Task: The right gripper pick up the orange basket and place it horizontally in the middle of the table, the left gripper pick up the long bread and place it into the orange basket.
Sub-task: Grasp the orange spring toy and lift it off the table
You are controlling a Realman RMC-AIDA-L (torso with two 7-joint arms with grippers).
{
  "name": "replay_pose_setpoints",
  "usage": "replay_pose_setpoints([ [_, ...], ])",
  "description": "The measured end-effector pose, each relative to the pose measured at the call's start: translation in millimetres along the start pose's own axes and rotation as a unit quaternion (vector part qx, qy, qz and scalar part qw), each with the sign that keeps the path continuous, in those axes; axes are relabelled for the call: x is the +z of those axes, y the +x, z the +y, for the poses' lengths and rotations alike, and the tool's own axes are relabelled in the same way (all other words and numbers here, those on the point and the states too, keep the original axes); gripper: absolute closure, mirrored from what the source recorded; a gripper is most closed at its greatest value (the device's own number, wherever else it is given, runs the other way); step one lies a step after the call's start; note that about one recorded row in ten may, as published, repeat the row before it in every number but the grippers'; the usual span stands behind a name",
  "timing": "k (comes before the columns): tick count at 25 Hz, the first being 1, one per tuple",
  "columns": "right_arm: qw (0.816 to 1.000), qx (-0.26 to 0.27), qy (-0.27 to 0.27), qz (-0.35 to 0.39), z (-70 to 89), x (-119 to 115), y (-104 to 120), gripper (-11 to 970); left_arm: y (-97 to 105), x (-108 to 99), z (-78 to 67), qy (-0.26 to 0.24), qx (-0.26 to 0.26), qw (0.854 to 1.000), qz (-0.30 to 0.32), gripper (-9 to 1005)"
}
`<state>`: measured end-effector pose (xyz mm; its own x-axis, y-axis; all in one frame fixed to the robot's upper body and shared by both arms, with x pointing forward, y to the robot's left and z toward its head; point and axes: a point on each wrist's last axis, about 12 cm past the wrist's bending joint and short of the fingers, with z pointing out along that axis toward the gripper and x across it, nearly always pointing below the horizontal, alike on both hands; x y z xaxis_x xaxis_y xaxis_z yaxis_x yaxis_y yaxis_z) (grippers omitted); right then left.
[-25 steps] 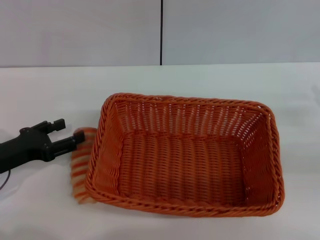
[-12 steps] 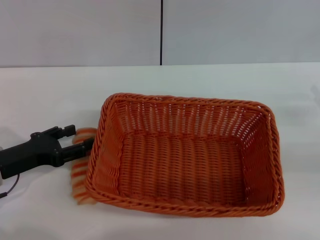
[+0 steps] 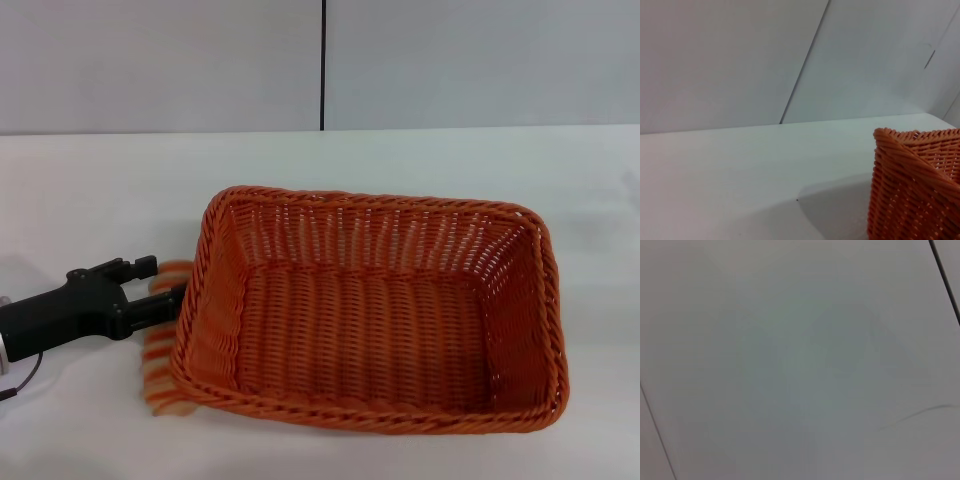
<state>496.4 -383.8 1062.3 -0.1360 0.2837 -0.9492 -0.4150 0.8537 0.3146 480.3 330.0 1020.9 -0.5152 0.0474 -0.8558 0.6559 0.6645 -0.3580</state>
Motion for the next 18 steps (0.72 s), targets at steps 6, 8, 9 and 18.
replay_pose_setpoints([
  [6,1.000,0.000,0.002,0.001,-0.4,0.8,-0.1,462,-0.2,0.2,0.0,0.000,0.001,1.000,0.000,331],
  [8,1.000,0.000,0.003,0.001,-0.8,1.4,-0.1,462,-0.3,0.3,0.1,0.000,0.001,1.000,0.001,364],
  [9,1.000,-0.001,0.004,0.002,-1.1,1.8,-0.1,462,-0.3,0.5,0.0,0.000,0.001,1.000,0.000,381],
  [18,1.000,-0.001,0.008,0.003,-2.0,2.5,-0.3,462,-1.6,2.5,-0.4,0.002,0.006,1.000,0.000,529],
])
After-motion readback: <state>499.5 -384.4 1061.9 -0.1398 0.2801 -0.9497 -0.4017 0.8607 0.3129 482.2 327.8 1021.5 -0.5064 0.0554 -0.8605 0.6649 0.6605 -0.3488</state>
